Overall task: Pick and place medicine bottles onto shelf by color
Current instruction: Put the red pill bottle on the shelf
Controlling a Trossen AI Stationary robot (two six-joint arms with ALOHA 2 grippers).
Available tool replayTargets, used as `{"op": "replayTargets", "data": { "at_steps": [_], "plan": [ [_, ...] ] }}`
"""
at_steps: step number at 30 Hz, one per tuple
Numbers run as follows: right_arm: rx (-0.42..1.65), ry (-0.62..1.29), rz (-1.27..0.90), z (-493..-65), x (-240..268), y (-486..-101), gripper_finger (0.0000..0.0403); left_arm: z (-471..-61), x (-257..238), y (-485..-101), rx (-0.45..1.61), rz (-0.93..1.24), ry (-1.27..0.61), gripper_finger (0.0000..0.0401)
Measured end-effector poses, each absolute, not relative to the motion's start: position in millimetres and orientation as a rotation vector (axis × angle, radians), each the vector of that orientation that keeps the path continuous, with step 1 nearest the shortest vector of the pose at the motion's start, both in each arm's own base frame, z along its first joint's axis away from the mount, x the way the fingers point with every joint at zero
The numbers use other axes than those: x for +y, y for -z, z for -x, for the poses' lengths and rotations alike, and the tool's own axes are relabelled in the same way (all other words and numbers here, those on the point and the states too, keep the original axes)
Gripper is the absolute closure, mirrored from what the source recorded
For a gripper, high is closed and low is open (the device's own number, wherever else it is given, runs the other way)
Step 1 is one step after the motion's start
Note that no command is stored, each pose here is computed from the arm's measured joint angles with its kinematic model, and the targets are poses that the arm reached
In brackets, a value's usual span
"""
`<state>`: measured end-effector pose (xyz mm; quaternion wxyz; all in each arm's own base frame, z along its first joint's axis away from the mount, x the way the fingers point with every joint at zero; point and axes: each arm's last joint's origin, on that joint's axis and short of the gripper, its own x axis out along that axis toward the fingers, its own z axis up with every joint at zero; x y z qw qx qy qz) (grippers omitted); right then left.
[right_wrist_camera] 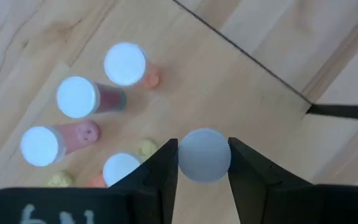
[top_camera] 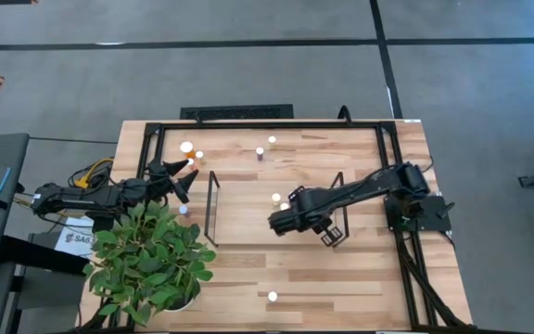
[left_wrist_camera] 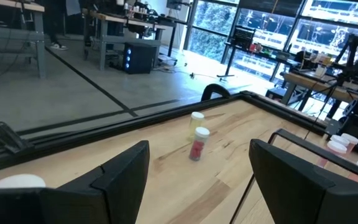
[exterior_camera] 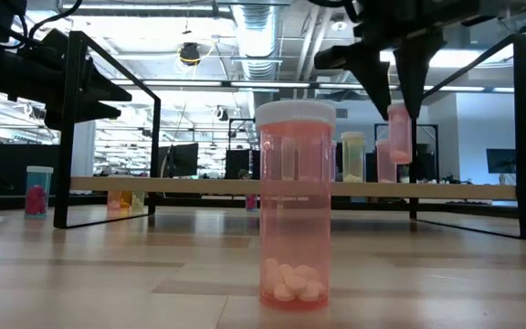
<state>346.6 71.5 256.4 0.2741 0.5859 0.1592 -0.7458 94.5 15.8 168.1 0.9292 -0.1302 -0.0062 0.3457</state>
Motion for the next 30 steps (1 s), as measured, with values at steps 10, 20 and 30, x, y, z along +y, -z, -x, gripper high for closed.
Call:
{"op": "replayTargets", "data": {
  "at_steps": [10,20,30],
  "plan": [
    [0.340,2.074,-1.611,-349.7,67.6,-247.6,0.0260,-94.6,15.8,-167.9,-0.011,0.266,-0.710,0.0137],
    [0.319,2.086,-1.638,-353.6,53.5,-246.7,0.0256,-94.6,15.8,-167.9,-0.011,0.266,-0.710,0.0137],
    [0.343,2.099,-1.599,-350.8,51.9,-233.5,0.0256,-94.6,15.8,-167.9,-0.011,0.266,-0.710,0.0137]
  ]
}}
